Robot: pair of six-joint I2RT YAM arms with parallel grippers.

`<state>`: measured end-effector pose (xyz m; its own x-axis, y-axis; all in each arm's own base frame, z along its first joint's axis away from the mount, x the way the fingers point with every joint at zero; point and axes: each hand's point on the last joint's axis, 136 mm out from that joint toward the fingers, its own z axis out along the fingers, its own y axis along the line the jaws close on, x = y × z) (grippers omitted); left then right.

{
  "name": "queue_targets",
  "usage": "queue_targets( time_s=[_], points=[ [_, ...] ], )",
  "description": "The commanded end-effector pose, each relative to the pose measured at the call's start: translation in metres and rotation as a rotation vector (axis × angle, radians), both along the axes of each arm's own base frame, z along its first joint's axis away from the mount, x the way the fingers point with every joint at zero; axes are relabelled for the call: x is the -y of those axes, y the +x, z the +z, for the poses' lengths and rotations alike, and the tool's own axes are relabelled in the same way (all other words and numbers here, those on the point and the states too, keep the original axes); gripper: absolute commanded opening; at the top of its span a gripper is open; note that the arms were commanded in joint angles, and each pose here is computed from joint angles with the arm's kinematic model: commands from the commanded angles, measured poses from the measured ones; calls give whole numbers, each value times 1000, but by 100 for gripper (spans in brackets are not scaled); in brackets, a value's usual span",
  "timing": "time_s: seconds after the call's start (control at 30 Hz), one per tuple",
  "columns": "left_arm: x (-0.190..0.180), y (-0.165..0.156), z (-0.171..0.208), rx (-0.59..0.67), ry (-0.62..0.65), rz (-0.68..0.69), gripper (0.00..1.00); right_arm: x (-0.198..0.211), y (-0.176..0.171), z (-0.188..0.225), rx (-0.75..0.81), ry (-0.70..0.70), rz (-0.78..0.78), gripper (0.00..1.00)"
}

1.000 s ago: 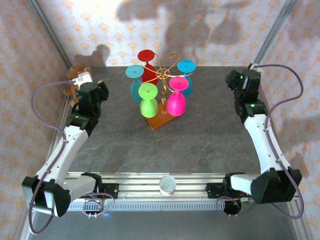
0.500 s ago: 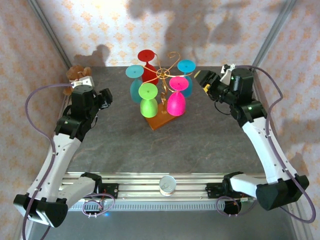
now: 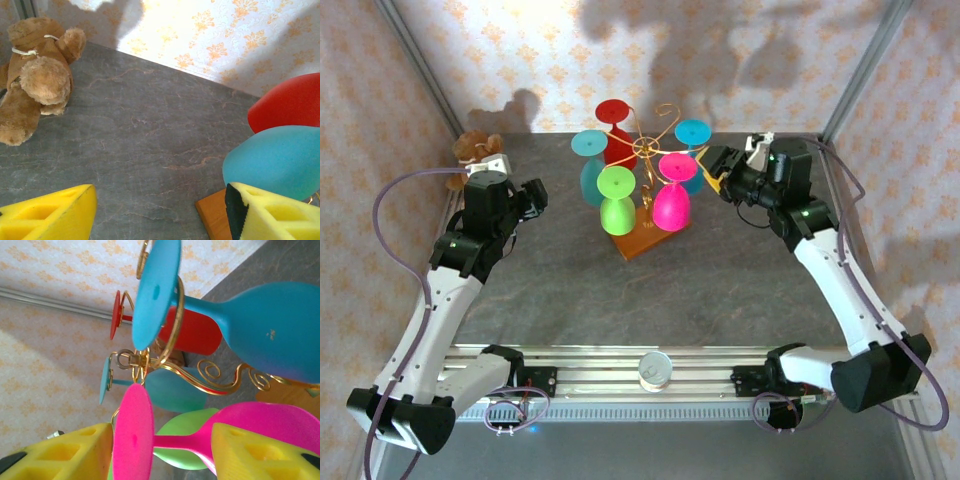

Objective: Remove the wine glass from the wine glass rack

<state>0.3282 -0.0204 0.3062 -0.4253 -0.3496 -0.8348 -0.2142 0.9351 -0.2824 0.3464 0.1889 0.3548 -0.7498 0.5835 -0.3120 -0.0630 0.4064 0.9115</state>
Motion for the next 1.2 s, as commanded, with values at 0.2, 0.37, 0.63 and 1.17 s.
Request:
queue_targets(
  time_s=[0.2,0.37,0.63,1.17],
  points=[
    [-4,-8,0,21,-4,22,70,-20,0,10,28,47,62,44],
    [-5,-8,-4,15,4,27,70,-21,0,11,29,52,63,39],
    [-5,-7,-6,16,6,29,70,-21,1,11,21,65,49,27],
    [-6,-7,-7,19,14,31,70,-23,4,20,10,126,47,0]
  ],
)
